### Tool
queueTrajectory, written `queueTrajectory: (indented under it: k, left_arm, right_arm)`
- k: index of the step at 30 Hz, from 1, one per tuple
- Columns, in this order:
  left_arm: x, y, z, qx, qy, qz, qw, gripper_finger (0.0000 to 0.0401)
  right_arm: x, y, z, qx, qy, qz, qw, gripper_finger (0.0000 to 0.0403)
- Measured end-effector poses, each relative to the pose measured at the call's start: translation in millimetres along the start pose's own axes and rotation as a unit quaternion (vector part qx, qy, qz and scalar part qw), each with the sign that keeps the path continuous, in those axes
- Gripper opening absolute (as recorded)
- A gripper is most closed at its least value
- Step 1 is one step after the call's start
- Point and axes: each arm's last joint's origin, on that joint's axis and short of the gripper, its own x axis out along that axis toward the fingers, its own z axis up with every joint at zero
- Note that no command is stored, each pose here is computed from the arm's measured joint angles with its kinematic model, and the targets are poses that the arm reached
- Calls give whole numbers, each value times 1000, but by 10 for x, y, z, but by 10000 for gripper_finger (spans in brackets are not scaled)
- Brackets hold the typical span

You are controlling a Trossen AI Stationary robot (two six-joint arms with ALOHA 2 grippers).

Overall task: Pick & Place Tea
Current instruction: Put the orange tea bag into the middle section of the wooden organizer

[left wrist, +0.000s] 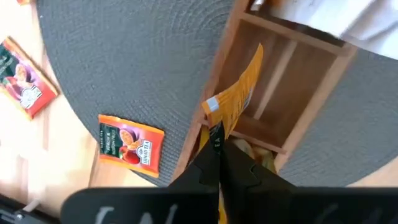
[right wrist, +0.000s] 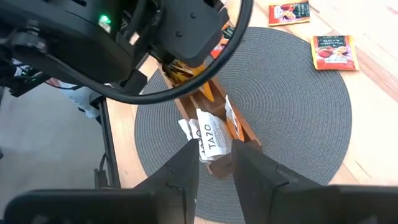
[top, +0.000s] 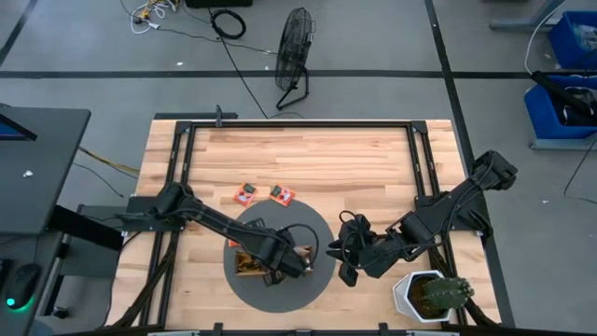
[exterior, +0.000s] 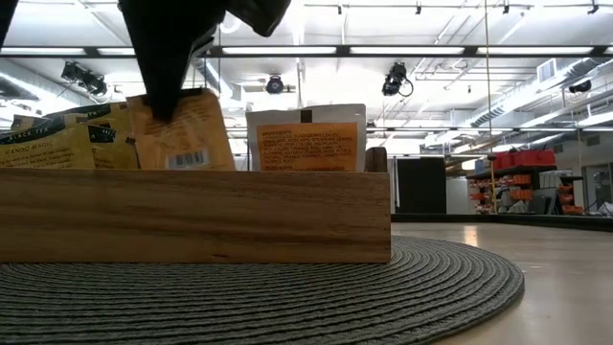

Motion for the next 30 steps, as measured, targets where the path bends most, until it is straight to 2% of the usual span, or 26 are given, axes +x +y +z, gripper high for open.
queueTrajectory:
  k: [17,22,30]
  left_arm:
    - [81,-30,95,48,-9,-14,999,9]
    - [80,-54,115,59,-20,-26,998,50]
    - [3,-92,153,80,-32,-59,995,139]
  right_arm:
    - [2,-5,-3,-3,2,-2,1000,100]
    - [2,-9,-7,-1,3,-4,1000,100]
    - [1,-36,-27,-9,13,-17,1000,100]
